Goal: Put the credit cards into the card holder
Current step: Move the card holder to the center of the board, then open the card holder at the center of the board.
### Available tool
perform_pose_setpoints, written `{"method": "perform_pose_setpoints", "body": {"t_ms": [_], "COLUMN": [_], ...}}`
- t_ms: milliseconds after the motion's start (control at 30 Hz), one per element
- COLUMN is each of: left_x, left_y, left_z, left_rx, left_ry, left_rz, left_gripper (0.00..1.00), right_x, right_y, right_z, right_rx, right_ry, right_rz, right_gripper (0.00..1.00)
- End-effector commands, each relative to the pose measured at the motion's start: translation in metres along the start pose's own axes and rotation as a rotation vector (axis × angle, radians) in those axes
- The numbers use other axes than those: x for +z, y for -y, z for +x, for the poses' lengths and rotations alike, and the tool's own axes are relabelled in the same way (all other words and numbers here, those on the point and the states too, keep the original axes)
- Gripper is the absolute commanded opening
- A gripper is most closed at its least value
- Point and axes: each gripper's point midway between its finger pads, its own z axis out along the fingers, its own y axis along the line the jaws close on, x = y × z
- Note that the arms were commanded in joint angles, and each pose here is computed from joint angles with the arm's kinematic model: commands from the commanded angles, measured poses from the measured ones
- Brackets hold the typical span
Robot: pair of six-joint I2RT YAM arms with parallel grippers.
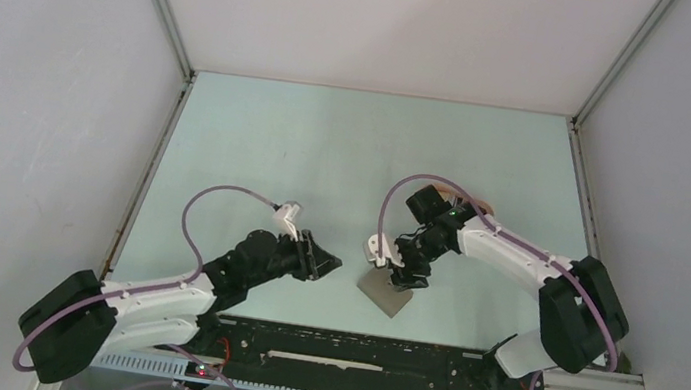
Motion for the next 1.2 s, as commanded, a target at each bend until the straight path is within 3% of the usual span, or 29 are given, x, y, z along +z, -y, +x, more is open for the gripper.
{"method": "perform_pose_setpoints", "body": {"t_ms": [0,367,633,1167], "left_x": [0.006,0.02,0.028,0.046], "left_y": [0.011,0.029,0.038,0.054], "left_z": [0.0,0.013,0.025,0.035], "left_rx": [-0.019,-0.035,-0.051,-0.062], "left_ry": [0.0,-0.06,-0.101,-0.14], "left_rz": [0.061,0.124,0.151,0.189], "left_gripper": [0.45,0.37,0.35,0.32], "right_x": [0.009,0.036,0.04,0.023], "right_y": [0.019,0.006,0.001,0.018], "right_z": [0.011,0.03,0.04,0.005], "right_rx": [-0.06,-0.061,-0.037,0.122], "right_ry": [-0.071,-0.175,-0.216,-0.069], "right_rz": [0.043,-0.039,-0.058,0.053], "right_gripper": [0.61,0.52,0.35,0.06]}}
